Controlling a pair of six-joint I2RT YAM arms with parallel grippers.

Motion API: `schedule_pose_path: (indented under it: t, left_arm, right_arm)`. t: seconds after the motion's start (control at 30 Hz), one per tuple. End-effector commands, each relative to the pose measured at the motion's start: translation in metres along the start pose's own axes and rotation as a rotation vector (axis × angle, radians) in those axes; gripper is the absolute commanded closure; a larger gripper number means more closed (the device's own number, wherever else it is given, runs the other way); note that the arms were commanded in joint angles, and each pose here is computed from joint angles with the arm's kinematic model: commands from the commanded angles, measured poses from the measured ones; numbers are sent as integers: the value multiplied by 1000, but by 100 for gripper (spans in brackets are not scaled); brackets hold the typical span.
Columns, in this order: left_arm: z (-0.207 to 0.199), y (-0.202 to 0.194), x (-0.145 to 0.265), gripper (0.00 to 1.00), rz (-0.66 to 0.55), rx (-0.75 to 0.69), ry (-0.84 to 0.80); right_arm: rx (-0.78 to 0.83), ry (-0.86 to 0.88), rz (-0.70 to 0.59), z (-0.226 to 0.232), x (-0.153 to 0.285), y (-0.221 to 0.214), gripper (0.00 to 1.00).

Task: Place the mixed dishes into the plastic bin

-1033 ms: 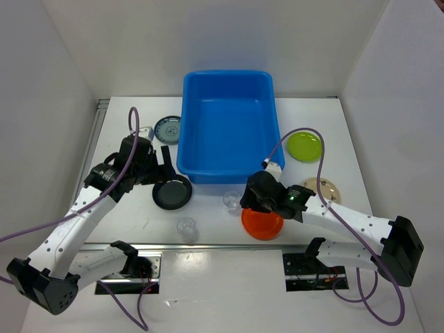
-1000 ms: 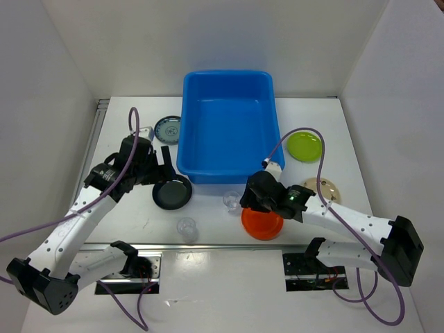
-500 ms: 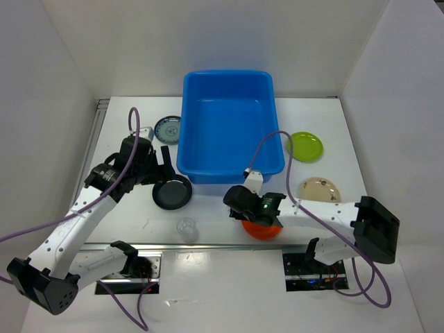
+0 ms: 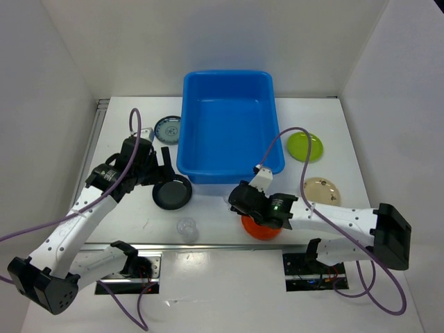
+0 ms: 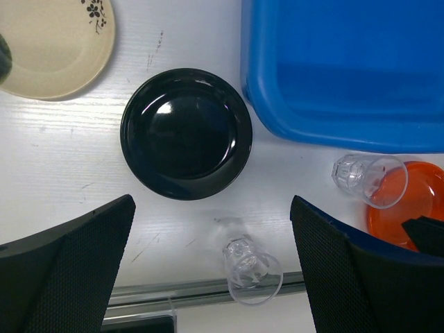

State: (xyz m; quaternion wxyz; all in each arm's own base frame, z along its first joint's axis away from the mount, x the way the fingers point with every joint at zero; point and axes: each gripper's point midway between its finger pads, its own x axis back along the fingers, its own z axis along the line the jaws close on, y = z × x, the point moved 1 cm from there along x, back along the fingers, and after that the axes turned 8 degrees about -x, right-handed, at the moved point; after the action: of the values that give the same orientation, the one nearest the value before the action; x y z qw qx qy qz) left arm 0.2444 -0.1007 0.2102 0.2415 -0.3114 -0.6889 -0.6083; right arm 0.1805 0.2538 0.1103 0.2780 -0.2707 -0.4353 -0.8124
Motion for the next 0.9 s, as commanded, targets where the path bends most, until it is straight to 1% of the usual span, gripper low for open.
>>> schedule_pose_path:
  t: [0.0, 0.13, 0.17, 0.27, 0.47, 0.7, 0.87]
  left_arm:
    - [1, 2, -3, 0, -13, -15, 1]
    - [1, 2, -3, 0, -13, -15, 1]
    - [1, 2, -3, 0, -13, -15, 1]
    - [1, 2, -3, 0, -13, -15, 1]
    - [0, 6, 1, 0, -30, -13, -5]
    - [-1, 8, 1, 0, -39, -11, -9]
    - [2, 6, -1, 0, -33, -12, 3]
  right_arm:
    - [-79, 35, -75, 11, 15, 23, 57]
    - [-62, -3, -77, 7, 7, 18, 57]
    - [-46, -40, -70, 1, 0, 12, 57]
    - [-47, -67, -66, 2, -9, 6, 57]
    - [-40, -121, -100, -8, -17, 6, 57]
    - [-56, -112, -102, -6, -18, 6, 57]
    - [-119, -27, -115, 7, 7, 25, 57]
